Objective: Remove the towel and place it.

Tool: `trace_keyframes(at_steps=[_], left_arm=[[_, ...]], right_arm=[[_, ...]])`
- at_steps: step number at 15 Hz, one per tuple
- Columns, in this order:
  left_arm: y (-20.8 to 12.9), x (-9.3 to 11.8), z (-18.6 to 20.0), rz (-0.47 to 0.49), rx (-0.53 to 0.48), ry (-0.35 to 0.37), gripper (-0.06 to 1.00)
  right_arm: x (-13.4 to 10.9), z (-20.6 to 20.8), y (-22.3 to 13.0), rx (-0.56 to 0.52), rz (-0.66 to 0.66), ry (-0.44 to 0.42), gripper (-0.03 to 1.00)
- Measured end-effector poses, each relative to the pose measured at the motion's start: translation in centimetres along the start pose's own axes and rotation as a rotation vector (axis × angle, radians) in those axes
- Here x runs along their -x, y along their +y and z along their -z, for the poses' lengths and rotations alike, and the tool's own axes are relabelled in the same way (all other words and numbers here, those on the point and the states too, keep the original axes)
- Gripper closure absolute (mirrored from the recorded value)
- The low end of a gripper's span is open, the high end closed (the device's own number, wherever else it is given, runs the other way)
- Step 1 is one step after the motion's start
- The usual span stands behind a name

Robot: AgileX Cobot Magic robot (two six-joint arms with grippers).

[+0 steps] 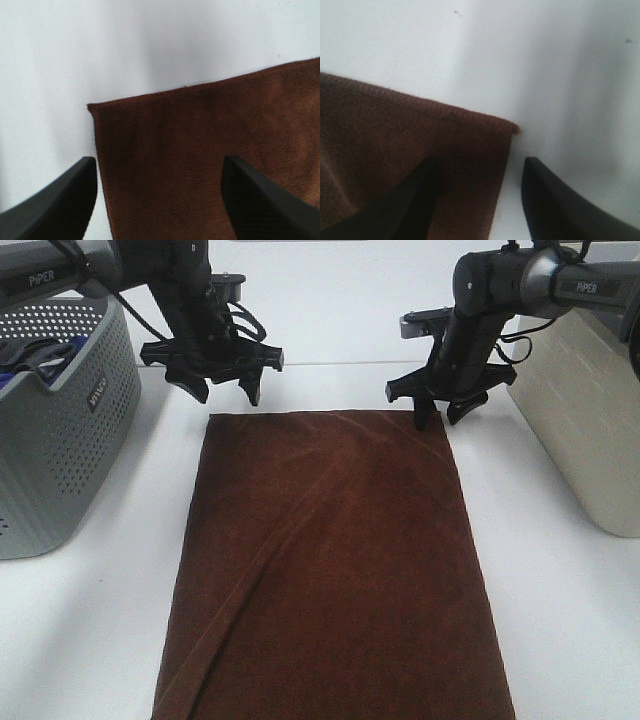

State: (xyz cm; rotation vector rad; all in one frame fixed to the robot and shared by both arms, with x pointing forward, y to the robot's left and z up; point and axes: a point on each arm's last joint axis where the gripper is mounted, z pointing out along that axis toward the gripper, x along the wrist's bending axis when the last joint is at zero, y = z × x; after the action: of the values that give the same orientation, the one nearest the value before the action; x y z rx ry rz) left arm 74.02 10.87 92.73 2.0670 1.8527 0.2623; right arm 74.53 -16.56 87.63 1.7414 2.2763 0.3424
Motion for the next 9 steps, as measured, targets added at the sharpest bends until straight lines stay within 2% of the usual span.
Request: trace_keyframes(at_steps=[2,5,6,9], left_arm=[[0.00,0.00,0.00,0.000,0.000,0.000,0.28],[-0.02,-0.01,0.00,-0.001,-0.002,0.001,0.28],[-0.03,-0.04,0.00,-0.002,-0.003,0.004,0.28],[0.07,-0.37,0.01,-0.020,0.007,0.041,0.28]], right_arm=[[-0.11,-0.05,0.05,-0.001,-0.004,0.006,0.57],[-0.23,-0.02,-0.05,-0.014,-0.004,0.009,0.92],[-0.22,-0.02,-0.07,-0.016,-0.004,0.008,0.97],[-0.18,0.10,-0.11,-0.024,-0.001,0.004,0.97]])
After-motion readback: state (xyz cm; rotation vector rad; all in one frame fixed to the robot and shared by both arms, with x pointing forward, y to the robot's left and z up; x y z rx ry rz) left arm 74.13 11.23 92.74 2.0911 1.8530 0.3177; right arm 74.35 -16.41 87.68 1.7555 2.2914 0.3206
